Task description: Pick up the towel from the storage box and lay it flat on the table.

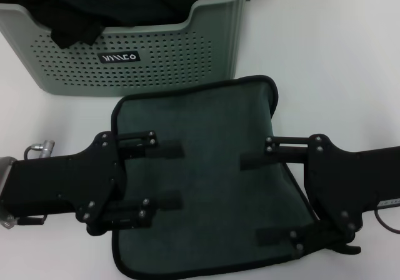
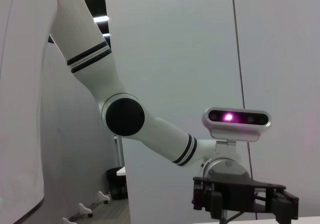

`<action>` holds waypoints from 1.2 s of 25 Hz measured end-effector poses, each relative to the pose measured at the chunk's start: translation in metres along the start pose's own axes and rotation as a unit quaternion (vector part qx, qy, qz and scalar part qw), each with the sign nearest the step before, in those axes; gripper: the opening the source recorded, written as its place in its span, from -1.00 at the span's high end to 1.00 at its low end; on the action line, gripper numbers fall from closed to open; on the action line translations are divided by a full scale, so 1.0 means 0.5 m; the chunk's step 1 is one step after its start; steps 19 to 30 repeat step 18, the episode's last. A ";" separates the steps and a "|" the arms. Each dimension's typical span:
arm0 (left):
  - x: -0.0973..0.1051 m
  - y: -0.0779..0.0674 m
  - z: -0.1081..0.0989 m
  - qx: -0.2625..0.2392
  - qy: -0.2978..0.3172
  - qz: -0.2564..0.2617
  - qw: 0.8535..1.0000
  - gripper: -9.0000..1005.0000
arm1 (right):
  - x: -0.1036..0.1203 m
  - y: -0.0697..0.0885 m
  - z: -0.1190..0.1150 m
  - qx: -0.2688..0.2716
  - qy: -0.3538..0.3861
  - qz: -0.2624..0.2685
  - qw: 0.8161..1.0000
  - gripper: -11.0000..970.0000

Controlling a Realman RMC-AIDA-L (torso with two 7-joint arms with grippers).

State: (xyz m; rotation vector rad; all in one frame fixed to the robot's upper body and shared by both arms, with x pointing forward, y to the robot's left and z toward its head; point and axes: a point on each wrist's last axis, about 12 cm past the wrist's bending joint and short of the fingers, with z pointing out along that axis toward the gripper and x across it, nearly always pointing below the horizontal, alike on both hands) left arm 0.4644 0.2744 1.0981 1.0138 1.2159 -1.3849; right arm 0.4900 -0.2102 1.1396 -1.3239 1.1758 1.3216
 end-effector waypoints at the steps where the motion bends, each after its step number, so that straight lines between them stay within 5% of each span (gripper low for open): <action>1: -0.001 0.000 -0.002 -0.001 0.001 -0.001 1.000 -0.24 | 0.000 0.000 0.001 0.000 0.000 0.000 1.000 -0.77; 30: 0.016 -0.015 -0.007 -0.012 -0.007 -0.027 1.000 -0.24 | 0.001 -0.008 0.012 0.000 0.004 -0.002 1.000 -0.77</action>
